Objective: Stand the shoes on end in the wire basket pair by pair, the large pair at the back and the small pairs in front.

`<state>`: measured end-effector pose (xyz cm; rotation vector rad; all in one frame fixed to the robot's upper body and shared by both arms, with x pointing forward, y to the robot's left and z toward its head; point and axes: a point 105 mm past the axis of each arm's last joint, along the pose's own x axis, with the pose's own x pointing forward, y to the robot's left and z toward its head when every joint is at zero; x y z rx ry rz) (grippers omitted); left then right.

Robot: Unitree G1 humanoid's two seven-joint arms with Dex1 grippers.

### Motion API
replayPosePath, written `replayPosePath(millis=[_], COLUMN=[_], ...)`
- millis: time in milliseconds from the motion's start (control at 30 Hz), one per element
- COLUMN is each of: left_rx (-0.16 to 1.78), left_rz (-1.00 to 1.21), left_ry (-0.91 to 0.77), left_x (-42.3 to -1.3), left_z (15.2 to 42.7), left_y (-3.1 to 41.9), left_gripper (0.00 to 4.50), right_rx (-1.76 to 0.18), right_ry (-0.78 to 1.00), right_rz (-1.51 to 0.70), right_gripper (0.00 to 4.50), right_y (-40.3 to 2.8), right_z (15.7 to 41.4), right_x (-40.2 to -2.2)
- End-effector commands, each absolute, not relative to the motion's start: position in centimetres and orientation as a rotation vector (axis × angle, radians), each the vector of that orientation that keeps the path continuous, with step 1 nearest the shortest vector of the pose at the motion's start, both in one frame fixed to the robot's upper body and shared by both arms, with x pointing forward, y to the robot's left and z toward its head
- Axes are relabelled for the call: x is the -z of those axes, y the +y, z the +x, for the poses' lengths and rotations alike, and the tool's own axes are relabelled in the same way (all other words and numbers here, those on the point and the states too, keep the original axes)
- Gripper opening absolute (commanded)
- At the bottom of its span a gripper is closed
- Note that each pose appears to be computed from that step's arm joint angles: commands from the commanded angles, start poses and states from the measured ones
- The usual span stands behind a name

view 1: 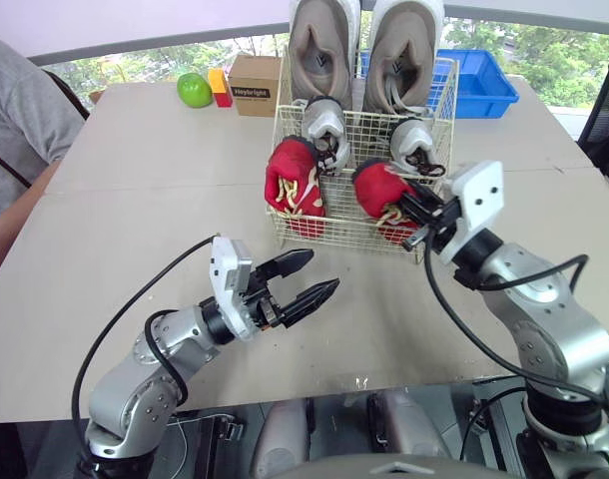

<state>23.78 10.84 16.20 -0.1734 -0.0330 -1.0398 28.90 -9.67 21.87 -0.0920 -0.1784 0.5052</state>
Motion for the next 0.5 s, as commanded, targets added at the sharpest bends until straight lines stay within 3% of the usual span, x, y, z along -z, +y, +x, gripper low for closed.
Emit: replayPosePath(millis=[33, 367, 500], left_rx=[1.073, 1.075, 1.071], left_rz=[-0.175, -0.174, -0.181], left_ry=[-0.059, -0.064, -0.063], left_x=[-17.0, -17.5, -17.3], left_z=[23.7, 23.8, 23.7], left_y=[10.6, 10.4, 10.2], left_gripper=[4.08, 4.08, 4.08], right_rx=[-0.370, -0.307, -0.448], right_ry=[-0.143, 0.064, 0.039], right_rz=[-0.090, -0.090, -0.087], right_gripper=[0.09, 0.09, 0.09], right_y=[-11.8, -13.4, -11.1], right_z=[28.5, 28.3, 28.9], right_x=[-21.6, -18.2, -19.3])
